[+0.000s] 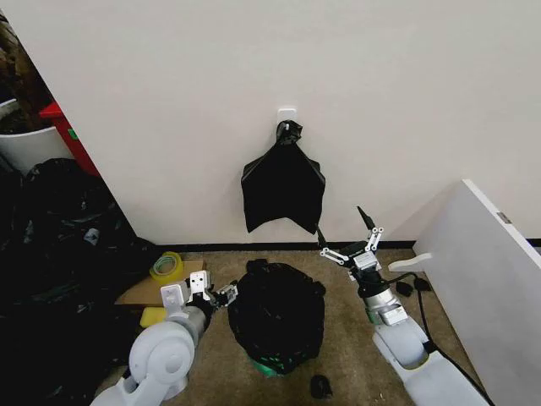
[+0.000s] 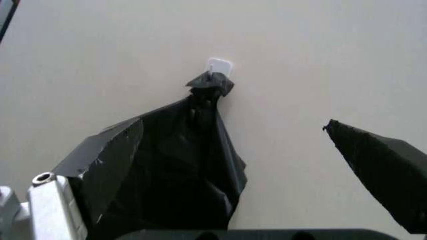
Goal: Place the garbage bag over the trash bin.
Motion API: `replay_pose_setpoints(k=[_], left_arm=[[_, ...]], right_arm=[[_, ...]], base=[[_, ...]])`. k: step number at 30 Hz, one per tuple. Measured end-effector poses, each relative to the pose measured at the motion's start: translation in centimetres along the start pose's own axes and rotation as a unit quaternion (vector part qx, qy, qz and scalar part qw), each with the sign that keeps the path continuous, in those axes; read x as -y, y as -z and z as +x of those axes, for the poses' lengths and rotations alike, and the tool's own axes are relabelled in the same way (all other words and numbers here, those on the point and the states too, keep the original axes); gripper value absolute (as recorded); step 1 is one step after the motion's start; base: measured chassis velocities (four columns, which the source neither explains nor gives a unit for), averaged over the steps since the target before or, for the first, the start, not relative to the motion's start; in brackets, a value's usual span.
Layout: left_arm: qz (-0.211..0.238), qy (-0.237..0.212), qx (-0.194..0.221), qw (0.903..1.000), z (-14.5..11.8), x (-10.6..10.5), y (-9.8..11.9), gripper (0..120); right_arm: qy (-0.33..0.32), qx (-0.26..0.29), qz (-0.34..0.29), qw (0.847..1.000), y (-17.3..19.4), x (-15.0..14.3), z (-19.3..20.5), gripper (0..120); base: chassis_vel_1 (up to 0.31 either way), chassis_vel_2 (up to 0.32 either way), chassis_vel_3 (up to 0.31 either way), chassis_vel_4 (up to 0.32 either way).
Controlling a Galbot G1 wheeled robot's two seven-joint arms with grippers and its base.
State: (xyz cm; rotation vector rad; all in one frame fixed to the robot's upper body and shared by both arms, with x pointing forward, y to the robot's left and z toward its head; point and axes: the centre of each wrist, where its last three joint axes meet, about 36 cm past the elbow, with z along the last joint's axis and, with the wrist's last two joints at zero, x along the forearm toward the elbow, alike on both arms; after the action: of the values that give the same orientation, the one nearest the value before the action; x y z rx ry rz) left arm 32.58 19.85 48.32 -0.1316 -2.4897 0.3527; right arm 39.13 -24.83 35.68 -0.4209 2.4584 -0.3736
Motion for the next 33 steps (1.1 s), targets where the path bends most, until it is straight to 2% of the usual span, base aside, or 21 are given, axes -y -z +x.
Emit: replay_pose_setpoints(k=[1,2,3,4,6,7,9,10,11,12,13,14,17,18,20,21,24,27,29,31,33], left_arm=[[-0.004,0.000,0.011,0.9999,0.4,0.1,0.2,92],[-0.009,-0.006,0.047,0.9988,0.8,0.2,0.5,97],[-0.009,-0.006,0.047,0.9988,0.8,0.2,0.5,97],[-0.010,-0.012,0.082,0.9965,0.9,0.2,0.6,98],[-0.023,-0.026,0.214,0.9763,0.1,-0.3,0.1,100],[-0.023,-0.026,0.214,0.9763,0.1,-0.3,0.1,100],[-0.046,-0.036,0.305,0.9506,-1.7,-1.2,-0.7,100],[-0.046,-0.036,0.305,0.9506,-1.7,-1.2,-0.7,100],[-0.082,-0.043,0.389,0.9167,-3.2,-2.4,-1.2,100],[-0.085,-0.044,0.401,0.9111,-3.3,-2.5,-1.2,100],[-0.077,-0.048,0.432,0.8972,-2.9,-2.9,-0.8,100],[-0.077,-0.048,0.432,0.8972,-2.9,-2.9,-0.8,100],[-0.045,-0.046,0.451,0.8904,-1.5,-2.6,-0.5,100],[-0.045,-0.046,0.451,0.8904,-1.5,-2.6,-0.5,100],[-0.043,-0.037,0.462,0.8852,-0.6,-1.9,-0.6,100],[-0.043,-0.037,0.462,0.8852,-0.6,-1.9,-0.6,100],[-0.040,-0.037,0.458,0.8874,0.1,-1.0,-0.8,100],[-0.041,-0.034,0.454,0.8894,0.3,-0.8,-0.9,100],[-0.048,-0.020,0.446,0.8937,0.2,-1.0,-1.2,100],[-0.051,-0.013,0.440,0.8965,0.1,-1.1,-1.4,100],[-0.056,-0.001,0.424,0.9041,-0.3,-1.2,-1.9,100]], right_arm=[[-0.006,0.001,-0.001,1.000,0.4,0.1,0.1,100],[-0.016,0.000,-0.007,1.000,1.0,0.1,0.1,100],[-0.016,0.000,-0.007,1.000,1.0,0.1,0.1,100],[-0.023,-0.002,-0.012,1.000,1.4,0.0,0.1,100],[-0.045,-0.012,-0.039,0.998,2.6,-0.2,0.0,100],[-0.045,-0.012,-0.039,0.998,2.6,-0.2,0.0,100],[-0.059,-0.023,-0.062,0.996,3.5,-0.4,0.0,100],[-0.059,-0.023,-0.062,0.996,3.5,-0.4,0.0,100],[-0.073,-0.045,-0.088,0.992,4.8,-0.5,-0.2,100],[-0.075,-0.050,-0.091,0.992,5.0,-0.5,-0.2,100],[-0.090,-0.084,-0.112,0.986,6.4,-0.6,-0.3,100],[-0.090,-0.084,-0.112,0.986,6.4,-0.6,-0.3,100],[-0.116,-0.139,-0.127,0.975,8.3,-0.6,-0.5,100],[-0.116,-0.139,-0.127,0.975,8.3,-0.6,-0.5,100],[-0.136,-0.191,-0.111,0.966,9.7,-0.7,-0.7,100],[-0.136,-0.191,-0.111,0.966,9.7,-0.7,-0.7,100],[-0.163,-0.280,-0.103,0.941,12.9,-1.0,-1.6,100],[-0.166,-0.276,-0.095,0.942,13.4,-0.6,-1.9,100],[-0.167,-0.231,-0.069,0.956,12.4,0.3,-1.8,100],[-0.165,-0.215,-0.063,0.961,12.0,0.5,-1.7,100],[-0.160,-0.179,-0.059,0.969,11.4,0.7,-1.5,100]], base=[[0.000,0.000,0.000,0.000],[0.000,0.000,0.000,0.000],[0.000,0.000,0.000,0.000],[0.000,0.000,0.000,0.000],[0.000,0.000,0.000,0.000],[0.000,0.000,0.000,0.000],[0.000,0.000,0.000,0.000],[0.000,0.000,0.000,0.000],[0.000,0.000,0.000,0.000],[0.000,0.000,0.000,0.000],[0.000,0.000,0.000,0.000],[0.000,0.000,0.000,0.000],[0.000,0.000,0.000,0.000],[0.000,0.000,0.000,0.000],[0.000,0.000,0.000,0.000],[0.000,0.000,0.000,0.000],[0.000,0.000,0.000,0.000],[0.000,0.000,0.000,0.000],[0.000,0.000,0.000,0.000],[0.000,0.000,0.000,0.000],[0.000,0.000,0.000,0.000]])
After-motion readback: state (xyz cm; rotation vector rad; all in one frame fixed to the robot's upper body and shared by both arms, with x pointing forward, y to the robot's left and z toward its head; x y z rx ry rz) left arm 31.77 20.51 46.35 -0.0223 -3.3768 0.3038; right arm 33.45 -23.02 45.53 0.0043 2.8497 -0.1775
